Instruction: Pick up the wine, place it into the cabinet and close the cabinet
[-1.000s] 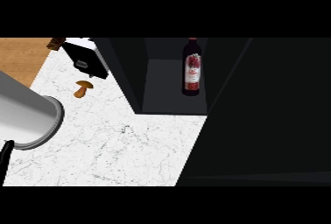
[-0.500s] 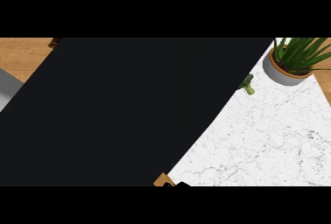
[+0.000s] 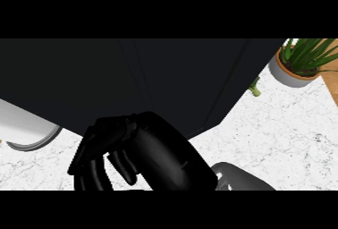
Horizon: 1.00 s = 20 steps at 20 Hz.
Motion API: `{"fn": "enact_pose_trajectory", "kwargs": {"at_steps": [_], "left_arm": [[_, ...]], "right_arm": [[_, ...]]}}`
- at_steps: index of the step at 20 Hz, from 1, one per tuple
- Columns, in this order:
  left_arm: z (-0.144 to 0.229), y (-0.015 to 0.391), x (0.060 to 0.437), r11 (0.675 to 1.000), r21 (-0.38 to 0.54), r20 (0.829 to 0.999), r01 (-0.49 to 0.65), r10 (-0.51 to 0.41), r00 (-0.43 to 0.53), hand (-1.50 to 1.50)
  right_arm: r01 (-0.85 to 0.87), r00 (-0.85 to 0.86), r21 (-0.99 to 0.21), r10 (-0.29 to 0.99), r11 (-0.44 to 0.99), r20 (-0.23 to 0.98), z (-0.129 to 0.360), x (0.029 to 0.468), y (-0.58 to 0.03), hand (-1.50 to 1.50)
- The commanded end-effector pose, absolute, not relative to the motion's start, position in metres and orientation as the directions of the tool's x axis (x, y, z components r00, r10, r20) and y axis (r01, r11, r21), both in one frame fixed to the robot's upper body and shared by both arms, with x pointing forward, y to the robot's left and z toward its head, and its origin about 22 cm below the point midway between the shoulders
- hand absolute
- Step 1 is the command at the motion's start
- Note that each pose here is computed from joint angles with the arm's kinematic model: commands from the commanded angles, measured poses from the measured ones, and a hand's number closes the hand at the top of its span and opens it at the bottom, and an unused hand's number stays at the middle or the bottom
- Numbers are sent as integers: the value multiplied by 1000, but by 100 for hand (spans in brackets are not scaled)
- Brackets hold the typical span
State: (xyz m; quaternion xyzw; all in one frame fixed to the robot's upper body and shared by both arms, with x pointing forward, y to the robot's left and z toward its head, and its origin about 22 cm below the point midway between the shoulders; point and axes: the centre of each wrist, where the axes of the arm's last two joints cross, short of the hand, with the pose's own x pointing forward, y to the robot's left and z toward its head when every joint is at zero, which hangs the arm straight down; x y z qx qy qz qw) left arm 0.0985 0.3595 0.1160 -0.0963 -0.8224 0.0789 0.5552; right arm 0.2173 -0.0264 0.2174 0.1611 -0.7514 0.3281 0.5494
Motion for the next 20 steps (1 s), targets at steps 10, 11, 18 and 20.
{"fn": "enact_pose_trajectory", "kwargs": {"at_steps": [10, 11, 18, 20], "left_arm": [[115, 353, 106, 965, -236, 910, 114, 261, -321, -150], [105, 348, 102, 961, -253, 909, 116, 277, -313, -150], [113, 322, 124, 959, -256, 917, 121, 281, -284, -150], [112, 319, 119, 958, -258, 917, 127, 284, -280, -150]], "right_arm": [[-481, -372, -381, 210, 789, 904, 225, 324, -21, 150], [-457, -369, -378, 216, 805, 904, 209, 342, -34, 150], [-461, -372, -403, 240, 790, 897, 210, 367, -57, 150], [-432, -384, -383, 218, 817, 897, 209, 378, -74, 150]]}}
